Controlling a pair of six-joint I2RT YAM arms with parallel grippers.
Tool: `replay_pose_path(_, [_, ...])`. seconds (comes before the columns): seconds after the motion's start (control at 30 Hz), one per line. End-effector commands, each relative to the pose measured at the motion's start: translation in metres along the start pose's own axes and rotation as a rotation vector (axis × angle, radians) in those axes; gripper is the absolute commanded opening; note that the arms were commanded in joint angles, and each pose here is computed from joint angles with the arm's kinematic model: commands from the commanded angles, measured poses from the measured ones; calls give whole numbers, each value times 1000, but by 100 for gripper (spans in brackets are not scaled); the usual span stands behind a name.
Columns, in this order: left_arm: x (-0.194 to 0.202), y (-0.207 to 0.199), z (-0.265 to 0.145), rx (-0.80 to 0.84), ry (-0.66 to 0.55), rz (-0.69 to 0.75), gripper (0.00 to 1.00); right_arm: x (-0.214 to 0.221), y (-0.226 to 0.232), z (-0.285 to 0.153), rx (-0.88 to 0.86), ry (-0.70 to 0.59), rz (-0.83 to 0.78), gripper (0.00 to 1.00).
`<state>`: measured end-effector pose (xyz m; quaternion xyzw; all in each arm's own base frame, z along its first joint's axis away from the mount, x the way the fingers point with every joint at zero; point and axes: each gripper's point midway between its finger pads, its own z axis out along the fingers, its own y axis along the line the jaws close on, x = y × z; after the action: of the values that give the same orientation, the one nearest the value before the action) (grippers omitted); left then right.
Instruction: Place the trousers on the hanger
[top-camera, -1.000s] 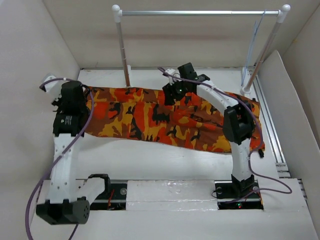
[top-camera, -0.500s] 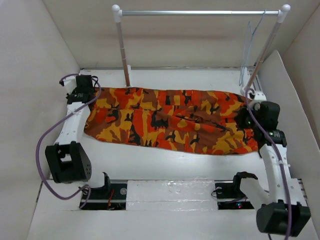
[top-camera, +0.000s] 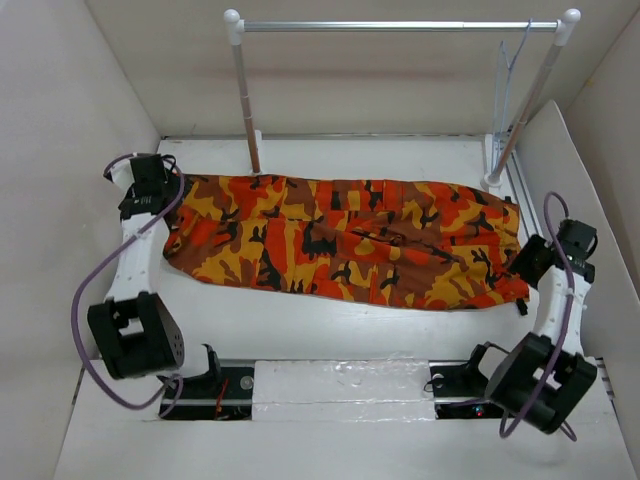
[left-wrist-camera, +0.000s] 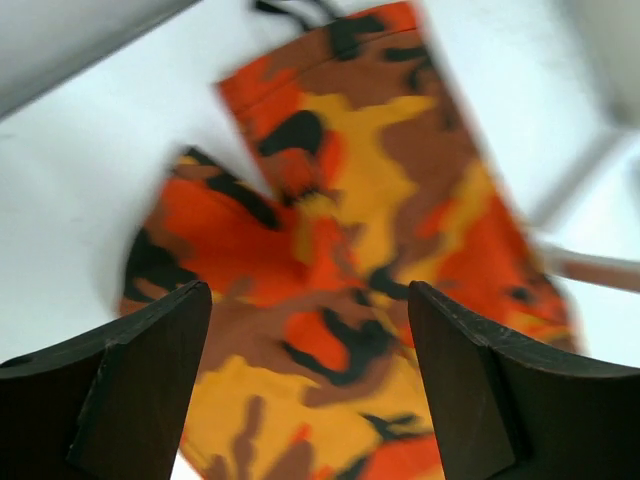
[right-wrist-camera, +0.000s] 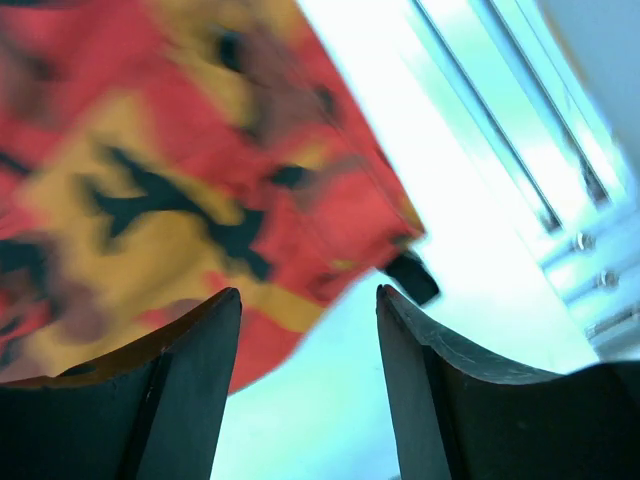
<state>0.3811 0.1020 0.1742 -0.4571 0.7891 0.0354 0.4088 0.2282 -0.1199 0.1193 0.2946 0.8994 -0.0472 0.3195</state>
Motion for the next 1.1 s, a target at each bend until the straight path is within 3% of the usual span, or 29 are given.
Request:
replay_pose_path(0.0, [6,-32,-27,182,6,-81,74,29,-21,23,17,98,154,62])
replay_pose_path(0.23, [38,-35,-42,300,53,-123,71,32,-16,49,-113,114,322,64])
replay_pose_path(0.4, [57,-32,-43,337,99,-137,69,41,-22,60,-55,116,406,63])
replay_pose_path(0.57, [66,-16,-41,297,100,-105,69,63,-33,75,17,199,444,62])
replay_pose_path(0.67, [69,-8,-40,274,94,-77,69,55,-37,82,24,212,421,43])
replay_pose_path(0.7, [70,-7,-39,269,98,-68,69,52,-38,85,21,216,413,18])
replay_pose_path(0.73, [74,-2,-37,250,110,-49,70,44,-37,84,3,203,389,3])
replay_pose_path(0.77, [76,1,-36,237,114,-37,71,39,-37,80,4,207,379,0])
replay_pose_path(0.93, [67,39,-29,111,67,-26,71,-56,-24,21,19,-70,246,0])
replay_pose_path(1.03, [61,62,-19,-28,24,-4,73,-71,-23,4,34,-112,232,0])
replay_pose_path(1.07, [55,61,-18,-49,13,-21,81,-71,-25,1,46,-117,231,0])
